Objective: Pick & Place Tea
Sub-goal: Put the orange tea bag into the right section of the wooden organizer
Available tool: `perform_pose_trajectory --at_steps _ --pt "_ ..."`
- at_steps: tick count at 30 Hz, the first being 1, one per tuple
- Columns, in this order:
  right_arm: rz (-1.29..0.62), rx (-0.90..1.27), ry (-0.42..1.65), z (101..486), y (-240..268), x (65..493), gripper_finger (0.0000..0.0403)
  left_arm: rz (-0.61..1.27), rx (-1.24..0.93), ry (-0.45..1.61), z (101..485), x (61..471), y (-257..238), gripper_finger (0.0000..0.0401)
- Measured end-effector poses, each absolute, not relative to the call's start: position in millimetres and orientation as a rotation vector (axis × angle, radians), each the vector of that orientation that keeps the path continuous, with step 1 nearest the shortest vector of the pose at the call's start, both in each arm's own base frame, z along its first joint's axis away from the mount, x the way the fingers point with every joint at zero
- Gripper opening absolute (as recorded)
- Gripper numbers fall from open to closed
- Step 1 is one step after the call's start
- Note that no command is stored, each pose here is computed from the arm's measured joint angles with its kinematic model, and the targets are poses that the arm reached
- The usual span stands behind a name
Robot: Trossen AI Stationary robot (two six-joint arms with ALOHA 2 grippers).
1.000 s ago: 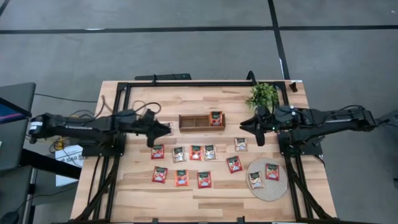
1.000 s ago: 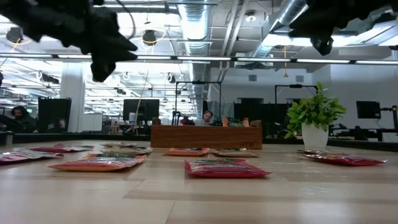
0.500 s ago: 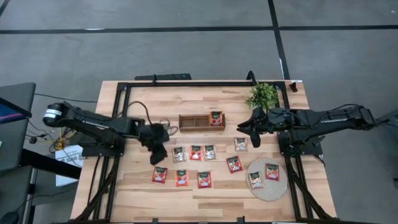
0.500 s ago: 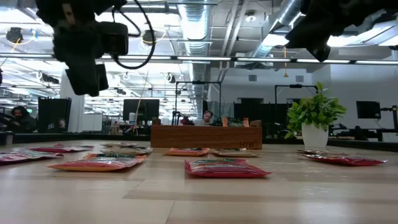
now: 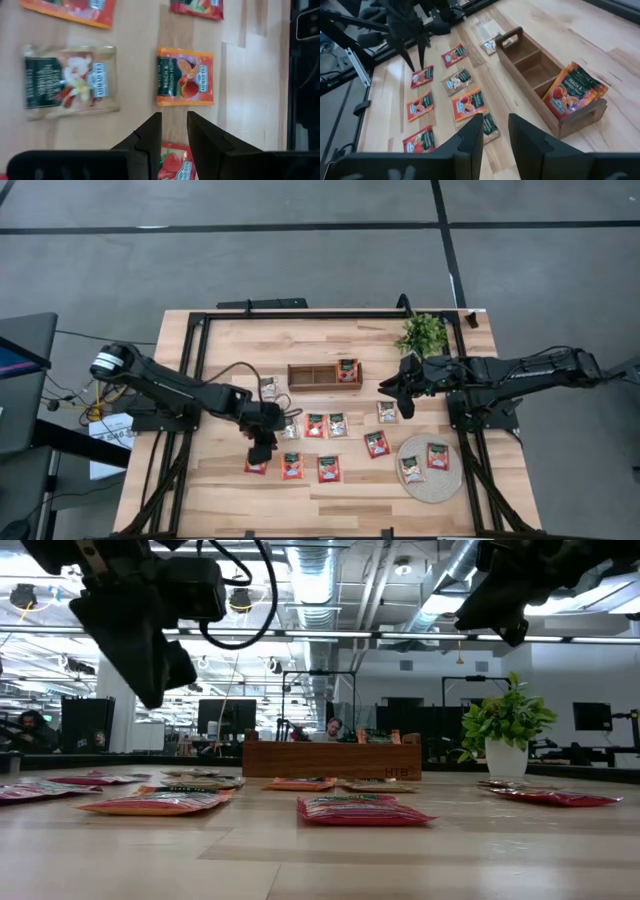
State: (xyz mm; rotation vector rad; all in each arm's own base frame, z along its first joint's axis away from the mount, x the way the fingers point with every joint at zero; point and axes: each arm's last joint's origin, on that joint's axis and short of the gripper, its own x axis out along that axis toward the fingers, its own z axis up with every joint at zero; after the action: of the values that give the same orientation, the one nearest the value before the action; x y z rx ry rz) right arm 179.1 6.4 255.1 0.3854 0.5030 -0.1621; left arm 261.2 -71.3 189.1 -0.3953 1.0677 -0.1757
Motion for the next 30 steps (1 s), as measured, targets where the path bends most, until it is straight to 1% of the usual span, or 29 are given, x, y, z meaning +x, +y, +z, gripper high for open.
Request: perform_pose_trajectory --at_steps 3,6,13,17,22,25,30 --pt "-0.156 0.369 0.505 255.1 6.4 179.1 0.0083 -0.178 -0.401 1.042 186.3 274.0 -80.5 0.0083" --pt "-0.155 0.360 0.513 254.4 6.4 178.7 0.0083 -0.137 -0.366 1.025 182.5 288.6 -88.8 0.0083" --pt "-0.094 0.375 0.527 254.4 8.4 178.7 0.0083 -0.026 -0.358 1.076 168.6 317.6 -98.1 0.0083" --pt "-0.061 0.362 0.533 254.4 10.1 178.6 0.0083 -0.004 -0.350 1.150 159.5 322.4 -101.1 0.0083" --pt "-0.033 0.351 0.539 254.4 14.0 178.3 0.0083 0.047 -0.337 1.245 151.1 317.1 -102.6 0.0083" --pt "-0.013 0.349 0.542 254.4 16.8 178.1 0.0083 0.098 -0.347 1.262 150.8 314.4 -101.3 0.0083" --pt "0.004 0.345 0.544 254.5 19.8 177.8 0.0083 0.093 -0.361 1.269 152.5 313.6 -101.2 0.0083"
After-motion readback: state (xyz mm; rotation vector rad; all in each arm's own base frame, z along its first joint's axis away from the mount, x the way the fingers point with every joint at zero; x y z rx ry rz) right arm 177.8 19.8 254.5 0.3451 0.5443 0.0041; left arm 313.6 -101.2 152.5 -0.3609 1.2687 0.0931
